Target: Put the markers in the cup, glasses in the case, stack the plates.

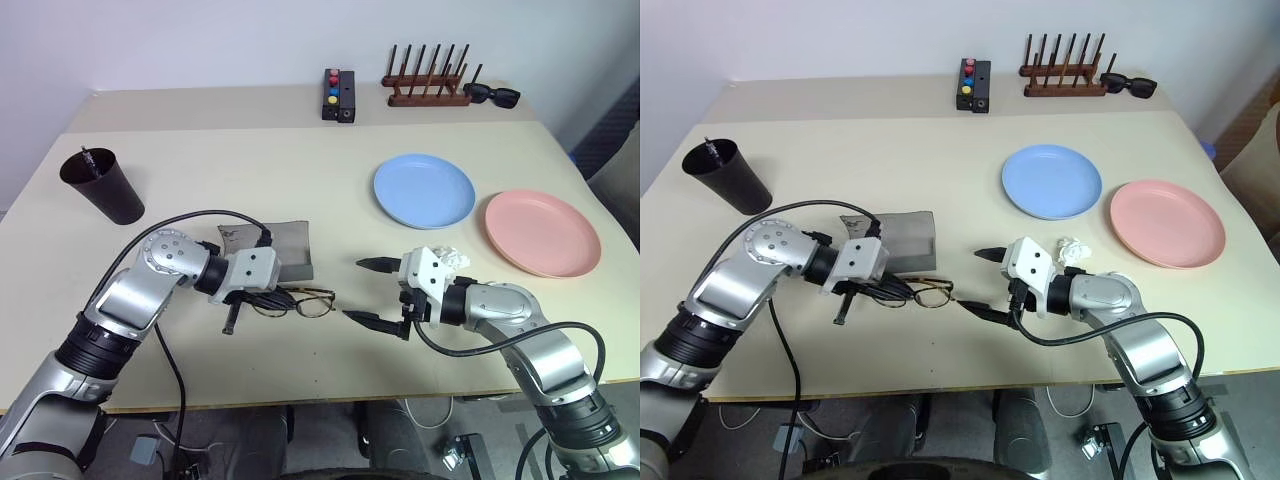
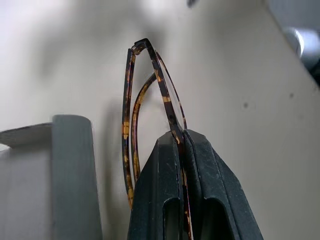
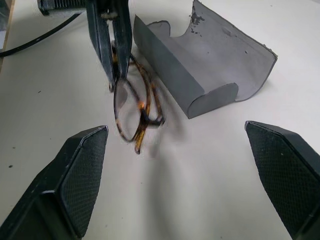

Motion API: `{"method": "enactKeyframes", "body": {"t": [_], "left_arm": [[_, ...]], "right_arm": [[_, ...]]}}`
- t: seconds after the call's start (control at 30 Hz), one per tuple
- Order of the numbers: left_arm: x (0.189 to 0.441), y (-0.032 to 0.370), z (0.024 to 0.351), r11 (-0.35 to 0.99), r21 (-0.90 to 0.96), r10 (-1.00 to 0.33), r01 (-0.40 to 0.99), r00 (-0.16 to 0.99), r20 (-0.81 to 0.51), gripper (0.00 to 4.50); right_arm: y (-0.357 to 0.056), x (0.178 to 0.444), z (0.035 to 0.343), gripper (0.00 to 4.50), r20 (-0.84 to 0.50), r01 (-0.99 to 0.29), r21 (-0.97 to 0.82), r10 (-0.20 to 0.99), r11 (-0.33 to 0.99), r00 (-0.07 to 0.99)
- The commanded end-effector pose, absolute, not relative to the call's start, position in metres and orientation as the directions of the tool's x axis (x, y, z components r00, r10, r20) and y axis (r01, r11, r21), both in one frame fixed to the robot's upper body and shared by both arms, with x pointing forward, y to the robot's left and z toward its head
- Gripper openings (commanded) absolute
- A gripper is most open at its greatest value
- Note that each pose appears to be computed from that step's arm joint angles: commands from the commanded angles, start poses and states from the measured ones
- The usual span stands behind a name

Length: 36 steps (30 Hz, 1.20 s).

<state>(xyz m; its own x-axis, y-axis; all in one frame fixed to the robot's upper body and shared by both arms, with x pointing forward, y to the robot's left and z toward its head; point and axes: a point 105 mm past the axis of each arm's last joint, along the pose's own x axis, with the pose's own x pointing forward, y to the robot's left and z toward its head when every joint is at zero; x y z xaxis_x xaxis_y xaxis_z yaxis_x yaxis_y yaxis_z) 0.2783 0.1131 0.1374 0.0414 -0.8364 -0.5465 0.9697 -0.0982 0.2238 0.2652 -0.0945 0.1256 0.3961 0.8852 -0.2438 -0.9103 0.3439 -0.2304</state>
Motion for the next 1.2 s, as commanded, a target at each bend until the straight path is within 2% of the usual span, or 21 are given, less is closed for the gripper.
{"method": "enactKeyframes", "body": {"t": [0.03, 0.13, 0.3, 0.47, 0.7, 0.83, 0.97, 1.2], "left_arm": [[0.293, 0.121, 0.178, 0.002, 0.306, -0.889, 0.952, 0.142, -0.435, 0.04], [0.313, 0.139, 0.198, 0.114, 0.371, -0.88, 0.922, 0.267, -0.394, 0.04], [0.329, 0.165, 0.191, 0.161, 0.411, -0.805, 0.897, 0.36, -0.472, 0.04], [0.324, 0.165, 0.168, 0.117, 0.343, -0.796, 0.932, 0.295, -0.528, 0.04], [0.328, 0.165, 0.145, 0.093, 0.326, -0.765, 0.941, 0.277, -0.581, 0.04], [0.333, 0.163, 0.14, 0.105, 0.316, -0.768, 0.943, 0.279, -0.577, 0.04], [0.326, 0.159, 0.138, 0.082, 0.258, -0.799, 0.963, 0.218, -0.56, 0.04], [0.322, 0.165, 0.14, 0.079, 0.216, -0.806, 0.973, 0.189, -0.56, 0.04]], "right_arm": [[-0.093, 0.264, 0.135, 4.5, -0.229, -0.904, -0.27, 0.89, 0.331, 0.394], [-0.094, 0.264, 0.135, 4.5, -0.231, -0.904, -0.269, 0.889, 0.332, 0.395], [-0.093, 0.264, 0.133, 4.5, -0.232, -0.906, -0.266, 0.89, 0.33, 0.392], [-0.091, 0.265, 0.133, 4.5, -0.23, -0.908, -0.264, 0.893, 0.325, 0.387], [-0.091, 0.264, 0.133, 4.5, -0.227, -0.909, -0.26, 0.894, 0.327, 0.387], [-0.091, 0.264, 0.133, 4.5, -0.225, -0.909, -0.259, 0.894, 0.328, 0.387], [-0.091, 0.264, 0.133, 4.5, -0.223, -0.908, -0.258, 0.894, 0.33, 0.388], [-0.09, 0.264, 0.133, 4.5, -0.222, -0.909, -0.259, 0.895, 0.327, 0.386]]}}
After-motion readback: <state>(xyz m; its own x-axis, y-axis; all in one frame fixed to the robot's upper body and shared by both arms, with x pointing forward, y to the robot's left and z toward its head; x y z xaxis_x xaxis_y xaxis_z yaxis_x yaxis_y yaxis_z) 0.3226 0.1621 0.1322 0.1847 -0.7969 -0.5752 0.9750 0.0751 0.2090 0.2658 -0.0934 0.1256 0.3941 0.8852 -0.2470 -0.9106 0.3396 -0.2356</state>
